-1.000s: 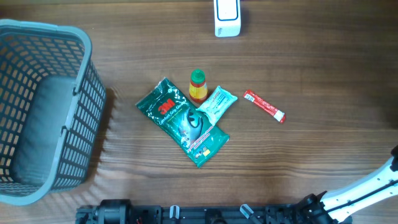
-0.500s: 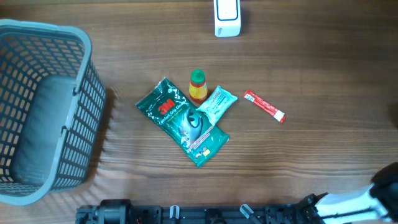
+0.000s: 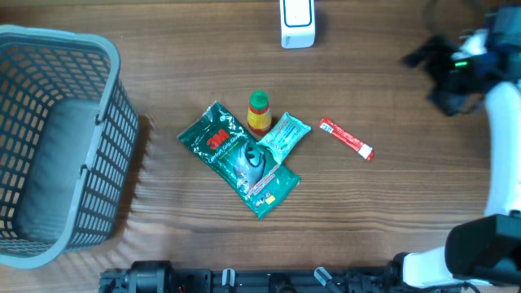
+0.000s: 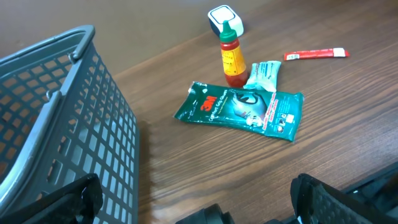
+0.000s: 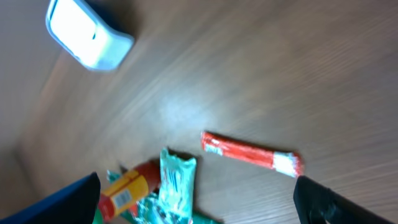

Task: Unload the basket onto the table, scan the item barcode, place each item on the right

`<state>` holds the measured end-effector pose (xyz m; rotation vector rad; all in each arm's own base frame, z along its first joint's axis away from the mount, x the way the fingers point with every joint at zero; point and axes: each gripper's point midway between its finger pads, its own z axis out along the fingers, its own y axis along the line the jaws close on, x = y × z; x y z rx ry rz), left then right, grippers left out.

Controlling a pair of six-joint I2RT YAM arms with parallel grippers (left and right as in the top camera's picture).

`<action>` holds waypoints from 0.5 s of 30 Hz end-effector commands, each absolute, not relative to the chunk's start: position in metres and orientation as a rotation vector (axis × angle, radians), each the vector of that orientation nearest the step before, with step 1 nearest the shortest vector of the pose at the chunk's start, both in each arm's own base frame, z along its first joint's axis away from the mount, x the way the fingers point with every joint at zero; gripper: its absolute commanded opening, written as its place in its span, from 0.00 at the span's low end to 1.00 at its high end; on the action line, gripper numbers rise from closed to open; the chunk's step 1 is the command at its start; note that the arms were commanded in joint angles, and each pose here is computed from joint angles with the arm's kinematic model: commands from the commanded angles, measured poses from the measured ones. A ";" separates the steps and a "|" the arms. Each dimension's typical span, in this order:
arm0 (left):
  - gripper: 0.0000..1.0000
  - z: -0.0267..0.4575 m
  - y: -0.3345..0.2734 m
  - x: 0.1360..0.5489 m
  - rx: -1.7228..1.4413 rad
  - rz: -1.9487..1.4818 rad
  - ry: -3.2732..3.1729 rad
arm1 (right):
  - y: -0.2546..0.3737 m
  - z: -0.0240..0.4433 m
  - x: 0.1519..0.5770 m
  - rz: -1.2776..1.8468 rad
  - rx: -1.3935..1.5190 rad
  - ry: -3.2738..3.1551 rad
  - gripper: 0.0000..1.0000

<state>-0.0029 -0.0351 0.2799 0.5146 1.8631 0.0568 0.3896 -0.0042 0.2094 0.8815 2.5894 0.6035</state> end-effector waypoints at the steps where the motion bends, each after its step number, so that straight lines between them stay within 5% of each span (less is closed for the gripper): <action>1: 1.00 0.281 -0.035 -0.003 0.520 0.062 1.855 | 0.049 0.160 0.388 0.548 0.343 2.716 0.97; 3: 1.00 0.281 -0.035 -0.003 0.520 0.062 1.855 | 0.057 0.123 0.385 0.356 -0.005 2.738 0.86; 5: 1.00 0.281 -0.035 -0.003 0.520 0.062 1.855 | 0.047 0.099 0.379 0.212 -0.016 2.767 0.82; 15: 1.00 0.281 -0.035 -0.003 0.520 0.062 1.855 | 0.071 0.021 0.355 0.386 -0.335 2.832 0.60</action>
